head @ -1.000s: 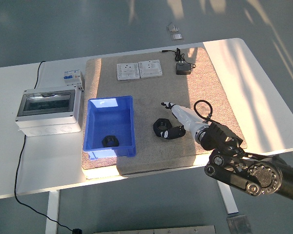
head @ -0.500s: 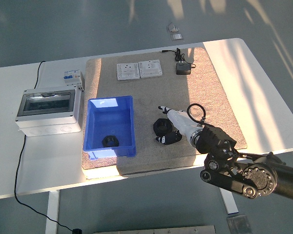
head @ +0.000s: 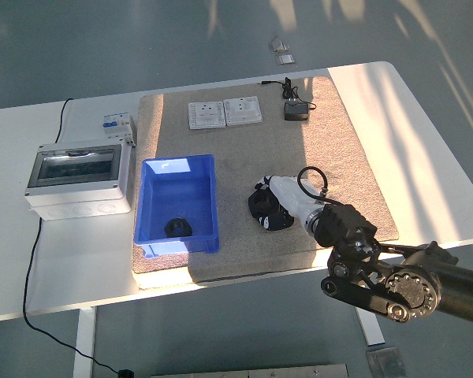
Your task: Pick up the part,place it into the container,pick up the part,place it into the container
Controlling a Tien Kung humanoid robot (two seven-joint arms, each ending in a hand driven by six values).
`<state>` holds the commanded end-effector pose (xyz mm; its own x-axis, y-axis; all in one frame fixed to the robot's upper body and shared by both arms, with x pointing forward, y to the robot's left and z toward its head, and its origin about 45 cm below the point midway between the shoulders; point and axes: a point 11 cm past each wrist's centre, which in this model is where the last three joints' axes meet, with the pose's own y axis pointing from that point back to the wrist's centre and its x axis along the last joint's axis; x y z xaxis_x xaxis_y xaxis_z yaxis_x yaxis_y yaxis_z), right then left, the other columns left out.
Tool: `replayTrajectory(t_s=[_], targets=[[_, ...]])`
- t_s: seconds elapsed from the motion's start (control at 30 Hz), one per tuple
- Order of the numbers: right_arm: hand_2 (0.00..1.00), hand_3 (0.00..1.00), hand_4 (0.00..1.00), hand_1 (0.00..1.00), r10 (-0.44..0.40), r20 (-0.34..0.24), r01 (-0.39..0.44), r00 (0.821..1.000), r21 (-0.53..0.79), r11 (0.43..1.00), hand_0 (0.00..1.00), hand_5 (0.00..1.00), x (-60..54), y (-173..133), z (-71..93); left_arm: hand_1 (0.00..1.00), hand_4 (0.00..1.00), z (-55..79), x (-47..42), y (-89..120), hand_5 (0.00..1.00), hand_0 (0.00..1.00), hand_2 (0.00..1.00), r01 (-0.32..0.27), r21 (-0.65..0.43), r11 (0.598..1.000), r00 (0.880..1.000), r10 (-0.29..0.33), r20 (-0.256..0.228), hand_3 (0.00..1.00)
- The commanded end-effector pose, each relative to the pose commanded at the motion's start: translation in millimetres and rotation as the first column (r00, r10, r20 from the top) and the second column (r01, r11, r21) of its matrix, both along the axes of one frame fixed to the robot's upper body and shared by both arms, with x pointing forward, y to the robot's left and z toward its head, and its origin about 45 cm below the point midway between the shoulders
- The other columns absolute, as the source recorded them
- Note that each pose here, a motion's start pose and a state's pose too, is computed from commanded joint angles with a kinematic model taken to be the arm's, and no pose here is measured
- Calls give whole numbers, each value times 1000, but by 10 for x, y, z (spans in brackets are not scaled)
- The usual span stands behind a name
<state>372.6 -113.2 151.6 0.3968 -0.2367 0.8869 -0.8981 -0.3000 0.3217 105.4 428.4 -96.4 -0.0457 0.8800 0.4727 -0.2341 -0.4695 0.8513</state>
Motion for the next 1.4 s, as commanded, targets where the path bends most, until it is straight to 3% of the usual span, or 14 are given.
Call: replayTrajectory(t_s=[0.23,0.4,0.47,0.53,0.67,0.7,0.87,0.9,1.03,1.07,1.1,1.27,1.3,1.4], targets=[[388,546,375,296,-7,184,-36,983,232,972,741,2,146,93,459,659,606,-4,-39,14,638,670,711,-6,1,1000,1000,6,-9,592],[393,543,351,295,63,319,-195,946,401,895,718,2,83,442,854,659,605,-4,-56,25,645,669,712,-6,3,1000,1000,6,-14,593],[393,543,351,295,176,334,-302,926,375,877,718,2,-4,649,875,659,605,-1,-48,30,645,669,712,-6,4,1000,1000,6,-14,593],[408,559,366,317,275,326,-383,905,338,860,715,2,-84,799,836,660,601,3,-37,34,649,669,712,-7,5,1000,1000,7,-12,594],[408,559,366,317,386,256,-447,886,254,858,715,2,-146,933,693,660,601,12,-19,44,649,669,712,-9,7,1000,1000,9,-7,594],[699,675,364,677,403,241,-456,883,236,858,866,2,-153,946,666,661,612,13,-18,46,659,669,712,-10,8,1000,1000,10,-6,596],[699,675,364,677,461,159,-485,873,183,855,866,2,-188,981,547,661,612,16,-15,54,659,669,712,-12,9,1000,1000,12,-5,596],[799,714,357,778,467,147,-487,872,178,855,935,18,-193,983,532,660,616,16,-15,55,668,669,712,-12,9,1000,1000,12,-5,598],[799,714,357,778,470,98,-480,877,161,862,935,18,-197,972,469,660,616,18,-17,60,668,669,712,-12,10,1000,1000,12,-7,598],[799,714,357,778,468,90,-477,879,158,865,935,18,-196,969,459,660,616,18,-18,62,668,669,712,-12,10,1000,1000,12,-8,598],[850,773,382,850,466,80,-473,881,154,867,998,102,-194,964,448,660,623,19,-18,65,672,669,712,-11,10,1000,1000,11,-9,599],[850,773,382,850,456,52,-459,888,135,878,998,102,-177,942,423,660,623,23,-17,74,672,669,712,-9,11,1000,1000,9,-12,599],[866,774,408,877,454,50,-456,890,130,880,998,180,-171,937,423,660,625,23,-17,74,676,669,711,-8,11,1000,1000,8,-12,601],[866,774,408,877,446,44,-448,894,118,886,998,180,-151,919,428,660,625,22,-18,73,676,669,711,-5,11,1000,1000,5,-10,601]])
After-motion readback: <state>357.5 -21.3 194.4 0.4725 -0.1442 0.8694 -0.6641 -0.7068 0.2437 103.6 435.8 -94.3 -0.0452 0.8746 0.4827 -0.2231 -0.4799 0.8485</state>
